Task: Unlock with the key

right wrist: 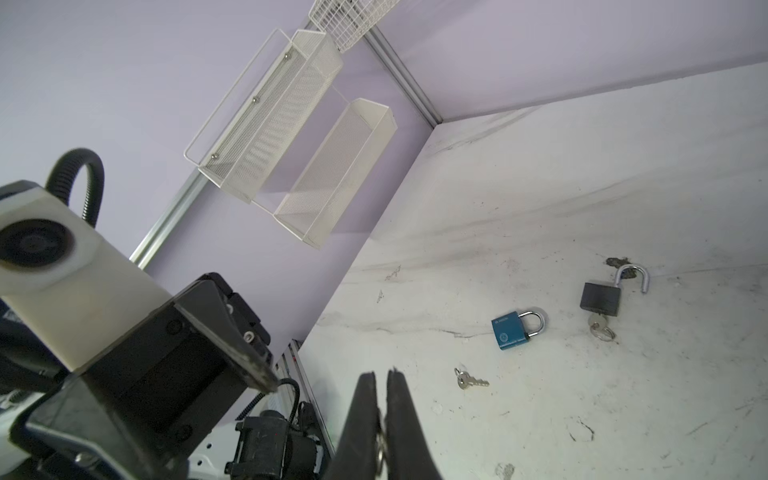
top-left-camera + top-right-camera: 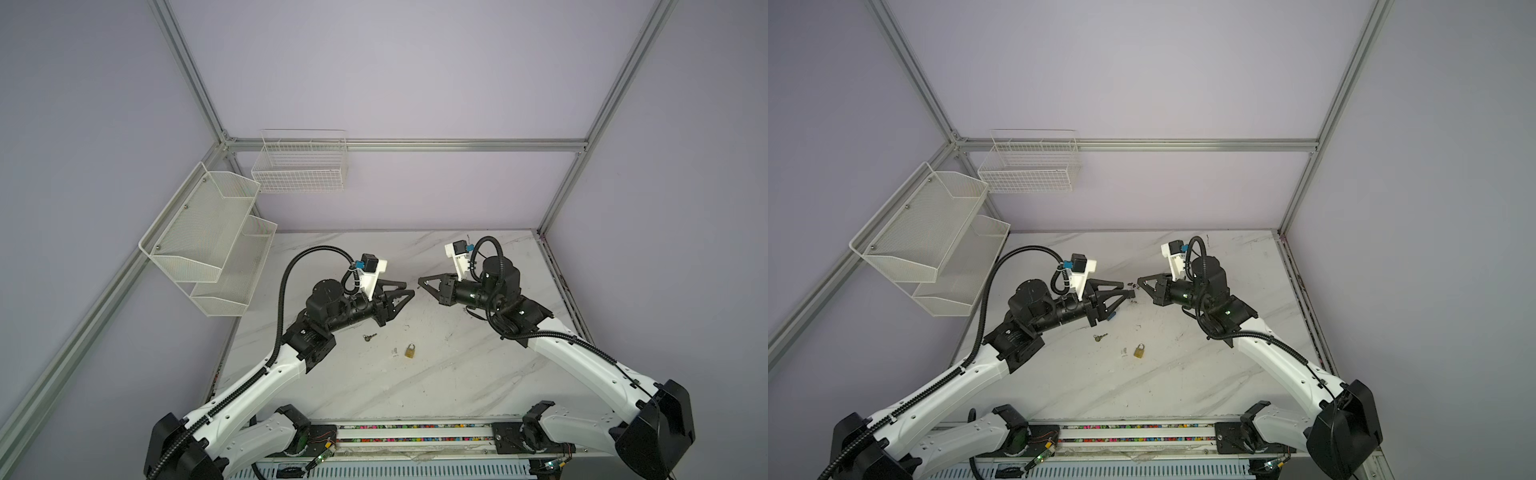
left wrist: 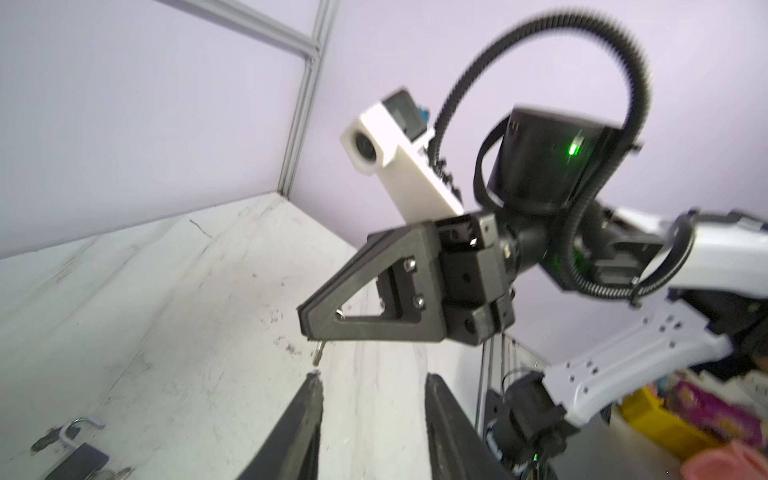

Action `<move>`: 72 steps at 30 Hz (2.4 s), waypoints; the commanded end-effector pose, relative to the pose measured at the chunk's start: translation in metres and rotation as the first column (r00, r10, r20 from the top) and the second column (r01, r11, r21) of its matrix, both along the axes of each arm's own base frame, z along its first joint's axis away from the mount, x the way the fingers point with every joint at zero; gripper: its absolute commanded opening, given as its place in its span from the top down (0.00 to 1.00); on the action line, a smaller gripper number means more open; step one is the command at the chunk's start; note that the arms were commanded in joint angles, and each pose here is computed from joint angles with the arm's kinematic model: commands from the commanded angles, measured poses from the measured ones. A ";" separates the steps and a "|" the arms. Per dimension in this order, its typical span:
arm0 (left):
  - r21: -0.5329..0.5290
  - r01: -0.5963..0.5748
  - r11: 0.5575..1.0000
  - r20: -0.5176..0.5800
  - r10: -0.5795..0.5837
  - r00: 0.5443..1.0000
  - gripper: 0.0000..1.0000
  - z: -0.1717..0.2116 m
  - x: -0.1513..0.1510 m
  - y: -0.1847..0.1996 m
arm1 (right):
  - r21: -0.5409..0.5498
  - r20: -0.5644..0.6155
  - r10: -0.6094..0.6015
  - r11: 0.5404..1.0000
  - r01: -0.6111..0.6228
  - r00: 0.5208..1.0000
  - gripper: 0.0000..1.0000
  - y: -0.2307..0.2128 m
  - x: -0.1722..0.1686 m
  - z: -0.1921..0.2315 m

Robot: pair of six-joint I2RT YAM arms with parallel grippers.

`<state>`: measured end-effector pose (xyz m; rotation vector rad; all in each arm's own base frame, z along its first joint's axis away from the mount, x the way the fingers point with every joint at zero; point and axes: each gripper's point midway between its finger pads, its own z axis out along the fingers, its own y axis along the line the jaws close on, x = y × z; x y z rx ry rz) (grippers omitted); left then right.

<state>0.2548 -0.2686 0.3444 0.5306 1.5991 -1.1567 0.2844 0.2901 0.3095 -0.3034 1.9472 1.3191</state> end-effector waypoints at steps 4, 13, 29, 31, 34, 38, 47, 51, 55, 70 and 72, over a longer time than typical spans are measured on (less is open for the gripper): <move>-0.393 -0.284 0.874 -0.347 0.145 0.927 0.59 0.010 0.028 0.035 | 0.228 0.029 -0.112 0.968 0.102 0.993 1.00 -0.008 0.006 0.041; -0.529 -0.378 0.760 -0.424 0.150 0.893 0.60 0.023 0.030 0.036 | 0.361 0.008 -0.142 0.924 0.130 0.990 1.00 0.015 -0.003 0.068; -0.566 -0.349 0.747 -0.419 0.103 0.902 0.69 0.027 0.026 0.016 | 0.417 -0.021 -0.156 0.896 0.150 0.988 1.00 0.035 -0.007 0.078; -0.565 -0.356 0.744 -0.423 0.109 0.900 0.71 0.026 0.028 0.016 | 0.421 -0.021 -0.150 0.895 0.145 0.988 1.00 0.037 -0.008 0.079; -0.584 -0.346 0.734 -0.410 0.102 0.906 0.77 0.030 0.027 0.017 | 0.408 -0.039 -0.162 0.898 0.164 0.986 1.00 0.038 -0.005 0.072; -0.585 -0.336 0.738 -0.404 0.094 0.910 0.84 0.032 0.027 0.014 | 0.417 -0.047 -0.168 0.893 0.172 0.985 1.00 0.037 -0.004 0.070; -0.594 -0.340 0.729 -0.399 0.100 0.911 0.96 0.032 0.029 0.014 | 0.414 -0.042 -0.171 0.894 0.172 0.984 1.00 0.037 -0.006 0.067; -0.594 -0.341 0.729 -0.398 0.102 0.912 0.97 0.033 0.030 0.013 | 0.399 -0.031 -0.171 0.901 0.169 0.985 1.00 0.038 -0.006 0.068; -0.598 -0.324 0.733 -0.383 0.094 0.919 1.00 0.037 0.029 0.011 | 0.388 -0.030 -0.172 0.906 0.170 0.985 1.00 0.039 -0.006 0.064; -0.393 -0.308 0.866 -0.294 0.199 0.935 1.00 0.030 0.033 0.012 | 0.343 -0.008 -0.251 0.909 0.238 0.968 0.44 0.010 -0.011 0.073; -0.337 -0.285 0.898 -0.275 0.195 0.941 1.00 0.029 0.035 0.012 | 0.330 -0.018 -0.251 0.912 0.243 0.968 0.35 0.002 -0.009 0.071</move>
